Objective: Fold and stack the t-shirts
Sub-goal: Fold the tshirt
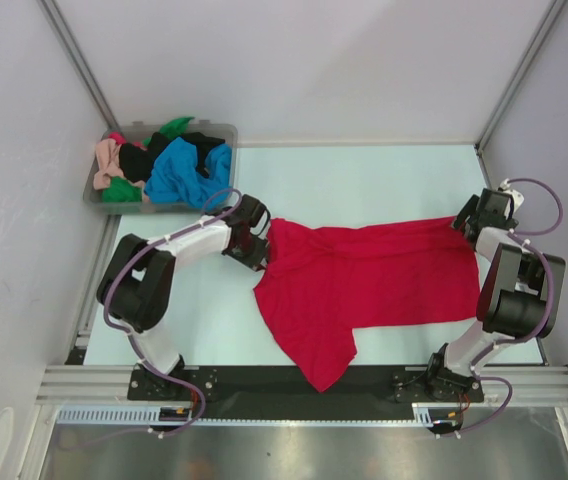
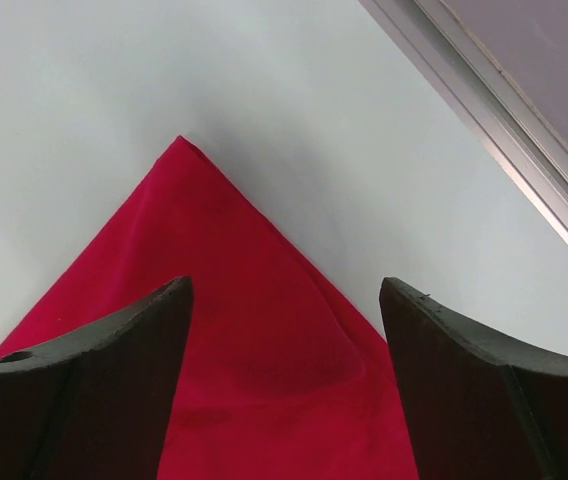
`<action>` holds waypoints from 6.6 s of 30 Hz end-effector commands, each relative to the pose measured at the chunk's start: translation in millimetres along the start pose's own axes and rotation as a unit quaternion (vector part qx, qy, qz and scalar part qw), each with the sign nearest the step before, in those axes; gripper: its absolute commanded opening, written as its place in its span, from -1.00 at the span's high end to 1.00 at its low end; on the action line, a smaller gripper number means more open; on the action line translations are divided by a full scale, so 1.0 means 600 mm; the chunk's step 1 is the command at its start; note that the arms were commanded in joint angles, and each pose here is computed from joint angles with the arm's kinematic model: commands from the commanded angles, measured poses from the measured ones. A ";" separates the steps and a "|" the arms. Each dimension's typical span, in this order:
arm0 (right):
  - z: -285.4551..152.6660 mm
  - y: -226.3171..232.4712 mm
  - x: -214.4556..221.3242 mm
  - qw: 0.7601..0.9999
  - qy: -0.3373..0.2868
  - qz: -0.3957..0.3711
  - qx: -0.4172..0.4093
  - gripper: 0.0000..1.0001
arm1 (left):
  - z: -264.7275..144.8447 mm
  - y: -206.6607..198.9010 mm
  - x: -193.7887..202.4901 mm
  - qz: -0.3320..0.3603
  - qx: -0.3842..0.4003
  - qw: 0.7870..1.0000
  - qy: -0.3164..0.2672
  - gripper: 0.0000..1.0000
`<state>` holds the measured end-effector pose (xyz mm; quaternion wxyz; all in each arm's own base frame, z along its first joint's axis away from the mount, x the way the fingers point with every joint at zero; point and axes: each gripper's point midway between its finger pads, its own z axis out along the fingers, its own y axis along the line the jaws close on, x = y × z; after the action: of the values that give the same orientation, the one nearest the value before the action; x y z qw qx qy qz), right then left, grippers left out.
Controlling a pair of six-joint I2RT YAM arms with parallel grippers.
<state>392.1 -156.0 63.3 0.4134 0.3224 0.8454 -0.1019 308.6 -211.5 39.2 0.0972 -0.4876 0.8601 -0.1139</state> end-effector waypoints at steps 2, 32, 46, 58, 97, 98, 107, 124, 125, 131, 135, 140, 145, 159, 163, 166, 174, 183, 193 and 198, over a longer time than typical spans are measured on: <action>0.013 0.003 -0.034 1.000 -0.019 0.020 0.014 -0.61 | -0.005 -0.014 0.004 -0.003 0.011 1.000 0.006 0.61; 0.004 -0.050 0.002 0.986 0.039 0.157 0.049 -0.04 | -0.044 -0.033 -0.028 0.043 0.061 0.996 -0.045 1.00; -0.002 -0.045 0.025 0.978 0.064 0.196 0.044 0.09 | -0.052 -0.038 -0.033 0.045 0.069 0.995 -0.050 1.00; 0.010 -0.037 0.032 0.972 0.068 0.220 0.039 0.47 | -0.059 -0.048 -0.037 0.050 0.076 0.994 -0.054 1.00; -0.036 -0.030 -0.067 0.985 -0.026 0.169 -0.016 1.00 | -0.247 -0.124 -0.146 0.239 0.322 0.869 -0.290 1.00; -0.034 -0.031 -0.066 0.985 -0.031 0.169 -0.017 1.00 | -0.245 -0.118 -0.143 0.249 0.329 0.862 -0.293 1.00; -0.041 -0.042 -0.040 0.987 -0.034 0.158 -0.018 1.00 | -0.214 -0.110 -0.105 0.299 0.354 0.843 -0.274 1.00; 0.004 0.050 -0.273 0.963 -0.149 0.168 -0.147 1.00 | -0.295 -0.299 -0.196 0.309 0.397 0.784 -0.363 1.00; 0.016 0.059 -0.279 0.963 -0.144 0.169 -0.153 1.00 | -0.270 -0.310 -0.203 0.312 0.387 0.789 -0.361 1.00; 0.105 0.100 -0.303 0.960 -0.131 0.168 -0.181 1.00 | -0.263 -0.383 -0.224 0.320 0.421 0.766 -0.366 1.00; 0.140 0.116 -0.296 0.965 -0.117 0.144 -0.184 1.00 | -0.244 -0.406 -0.229 0.327 0.419 0.763 -0.367 1.00; 0.154 0.128 -0.293 0.968 -0.118 0.119 -0.188 1.00 | -0.229 -0.417 -0.232 0.346 0.418 0.754 -0.370 1.00; 0.154 0.132 -0.298 0.969 -0.122 0.096 -0.193 1.00 | -0.254 -0.427 -0.234 0.375 0.423 0.730 -0.384 1.00; 0.090 0.105 -0.260 0.972 -0.124 0.061 -0.193 1.00 | -0.275 -0.334 -0.183 0.433 0.441 0.696 -0.365 1.00; 0.073 0.087 -0.247 0.973 -0.124 0.061 -0.188 1.00 | -0.285 -0.301 -0.177 0.446 0.438 0.687 -0.370 1.00; 0.063 0.076 -0.229 0.974 -0.118 0.062 -0.184 1.00 | -0.282 -0.279 -0.170 0.452 0.438 0.685 -0.366 1.00; 0.041 0.050 -0.190 0.978 -0.108 0.062 -0.166 1.00 | -0.260 -0.236 -0.138 0.482 0.434 0.676 -0.350 1.00; 0.020 0.002 -0.133 0.985 -0.090 0.063 -0.130 1.00 | -0.233 -0.195 -0.114 0.507 0.417 0.676 -0.335 1.00; 0.009 -0.037 -0.083 0.989 -0.065 0.077 -0.112 1.00 | -0.185 -0.130 -0.096 0.533 0.387 0.686 -0.309 1.00; 0.010 -0.036 -0.077 0.989 -0.053 0.070 -0.115 1.00 | -0.167 -0.112 -0.085 0.555 0.375 0.681 -0.297 1.00</action>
<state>400.2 -189.0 70.5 0.4738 0.3397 0.8122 0.0202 365.7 -189.9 146.4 0.5523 0.1240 0.7980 -0.2069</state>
